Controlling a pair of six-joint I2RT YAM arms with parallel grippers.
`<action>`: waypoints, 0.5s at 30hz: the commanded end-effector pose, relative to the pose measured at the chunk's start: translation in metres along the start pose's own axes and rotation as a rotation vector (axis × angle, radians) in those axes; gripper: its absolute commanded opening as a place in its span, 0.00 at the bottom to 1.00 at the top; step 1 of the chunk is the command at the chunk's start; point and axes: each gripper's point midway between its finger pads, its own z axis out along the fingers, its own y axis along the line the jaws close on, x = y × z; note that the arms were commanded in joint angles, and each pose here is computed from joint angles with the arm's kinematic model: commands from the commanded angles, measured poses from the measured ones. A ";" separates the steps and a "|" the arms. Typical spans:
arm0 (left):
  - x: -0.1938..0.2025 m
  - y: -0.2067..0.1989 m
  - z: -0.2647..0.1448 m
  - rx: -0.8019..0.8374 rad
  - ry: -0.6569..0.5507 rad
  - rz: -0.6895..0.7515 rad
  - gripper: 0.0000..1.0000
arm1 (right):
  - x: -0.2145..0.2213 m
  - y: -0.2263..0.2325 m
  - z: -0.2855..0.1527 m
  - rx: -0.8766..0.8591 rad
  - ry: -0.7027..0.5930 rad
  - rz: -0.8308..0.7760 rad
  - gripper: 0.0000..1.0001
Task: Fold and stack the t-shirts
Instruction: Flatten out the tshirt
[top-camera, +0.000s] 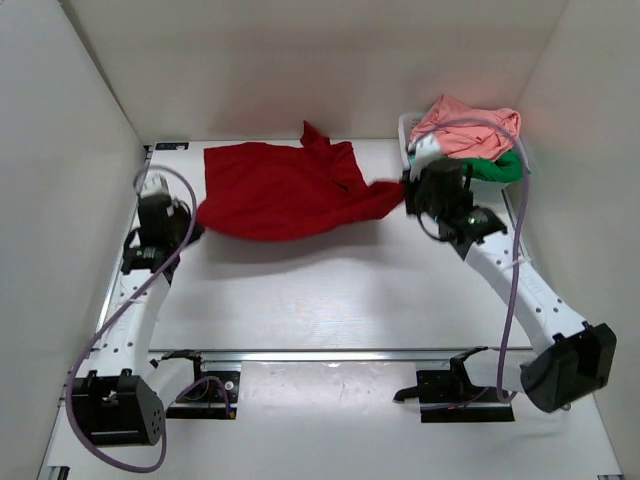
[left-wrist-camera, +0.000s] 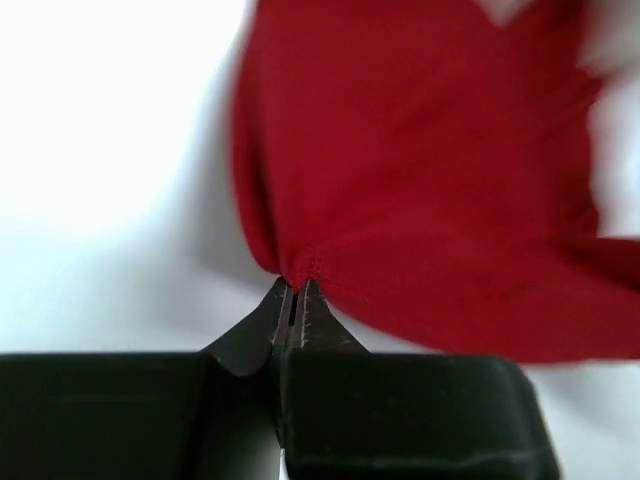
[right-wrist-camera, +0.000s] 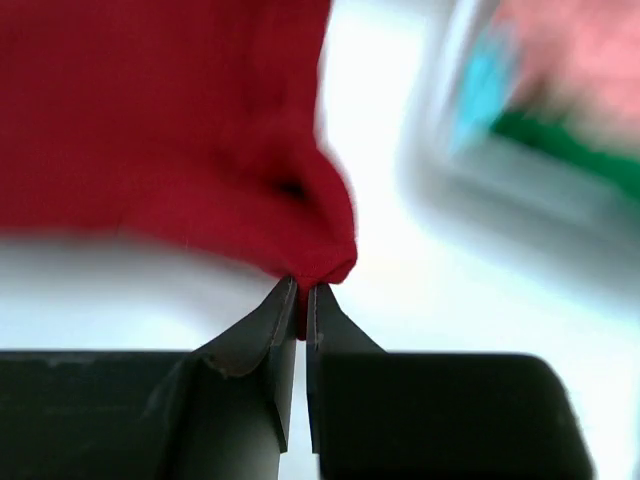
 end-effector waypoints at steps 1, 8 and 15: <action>0.036 0.032 -0.021 -0.081 0.049 -0.078 0.04 | 0.030 0.028 -0.043 -0.052 0.029 0.182 0.00; 0.109 0.046 -0.042 -0.131 0.254 -0.151 0.03 | 0.124 0.041 -0.086 -0.108 0.317 0.313 0.00; 0.154 0.063 -0.071 -0.172 0.304 -0.199 0.03 | 0.179 0.052 -0.104 -0.163 0.483 0.357 0.00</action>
